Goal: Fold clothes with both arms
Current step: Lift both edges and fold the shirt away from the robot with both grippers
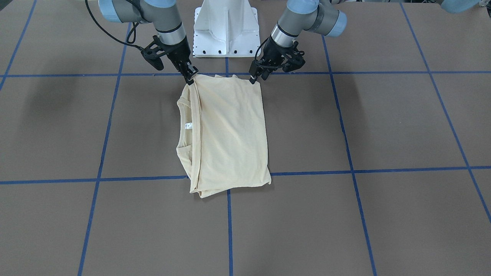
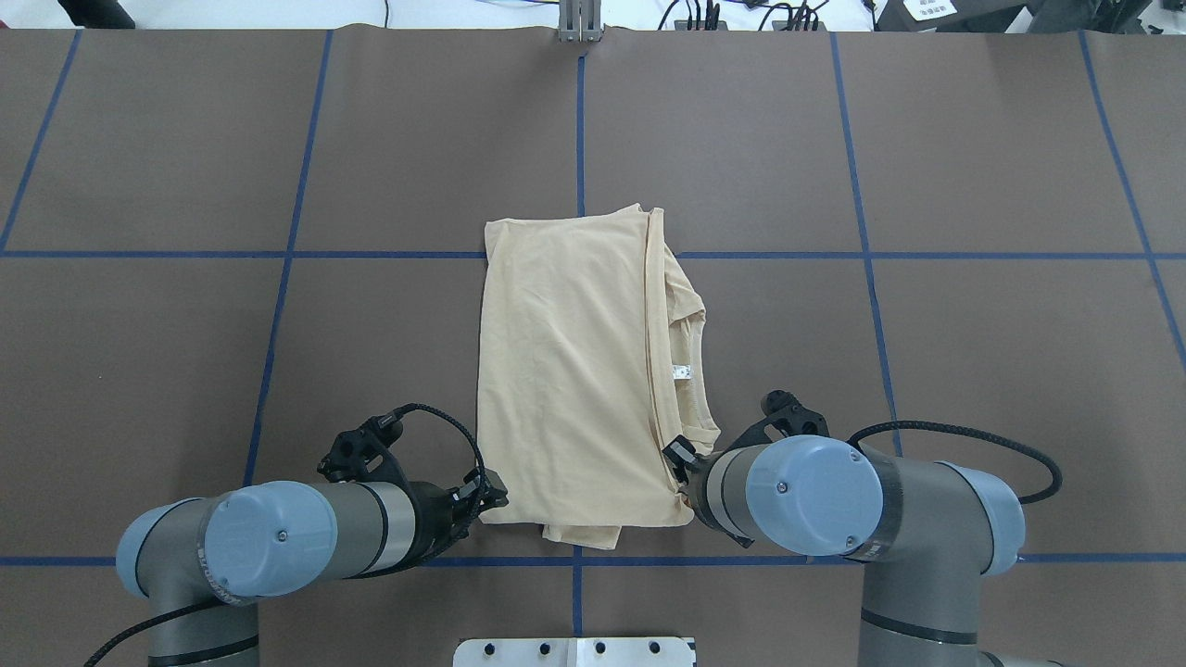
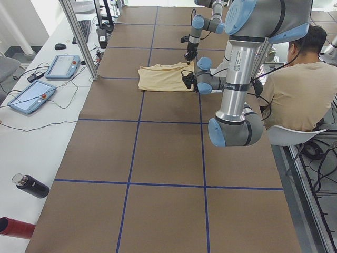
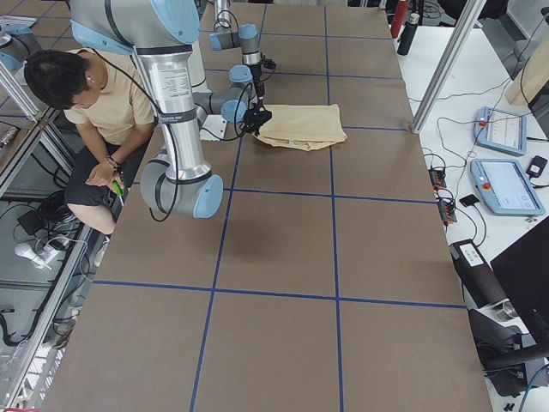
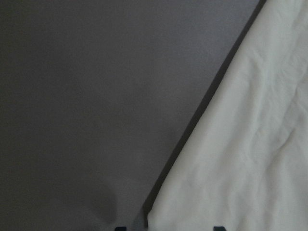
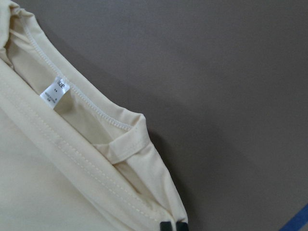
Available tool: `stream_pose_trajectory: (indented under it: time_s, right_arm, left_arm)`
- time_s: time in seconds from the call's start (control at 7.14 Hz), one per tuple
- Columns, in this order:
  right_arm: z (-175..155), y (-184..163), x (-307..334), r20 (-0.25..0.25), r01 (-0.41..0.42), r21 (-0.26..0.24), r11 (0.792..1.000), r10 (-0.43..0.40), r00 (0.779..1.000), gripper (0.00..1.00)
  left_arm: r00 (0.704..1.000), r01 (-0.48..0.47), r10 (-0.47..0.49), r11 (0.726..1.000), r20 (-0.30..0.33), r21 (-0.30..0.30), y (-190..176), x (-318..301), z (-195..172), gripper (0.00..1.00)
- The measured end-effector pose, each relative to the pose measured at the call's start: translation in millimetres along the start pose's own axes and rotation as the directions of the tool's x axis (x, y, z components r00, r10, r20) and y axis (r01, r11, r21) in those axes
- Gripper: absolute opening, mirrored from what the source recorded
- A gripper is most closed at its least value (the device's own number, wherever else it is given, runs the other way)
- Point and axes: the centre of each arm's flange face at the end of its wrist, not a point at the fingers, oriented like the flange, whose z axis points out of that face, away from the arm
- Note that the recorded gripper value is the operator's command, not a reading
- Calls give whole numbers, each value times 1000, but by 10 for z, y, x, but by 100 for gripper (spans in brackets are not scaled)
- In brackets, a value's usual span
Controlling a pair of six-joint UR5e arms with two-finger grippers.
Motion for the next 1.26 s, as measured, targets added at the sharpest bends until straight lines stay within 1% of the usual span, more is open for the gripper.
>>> stream_pose_trajectory:
  time_s: [0.42,0.7,0.84,0.98,1.12,1.26]
  right_arm:
    - [-32,1,-4,4,0,-4,1000,0,1000,0]
    - [-60,1,-11,8,-1,-7,1000,1,1000,0]
    - [-65,-1,-13,9,-1,-7,1000,1,1000,0]
    - [-68,-2,-14,9,-1,-7,1000,1,1000,0]
    - [-69,-2,-15,9,-1,-7,1000,1,1000,0]
    - [-69,-3,-15,9,-1,-7,1000,1,1000,0]
  left_arm:
    - [1000,0,0,1000,2,-2,17,10,27,55]
    - [1000,-1,1,1000,8,-1,12,-2,53,53]
    - [1000,-1,1,1000,12,0,12,-3,89,48]
    - [1000,-1,1,1000,15,1,21,16,132,33]
    - [1000,-1,1,1000,14,0,30,34,150,0]
    - [1000,-1,1,1000,14,1,28,39,154,0]
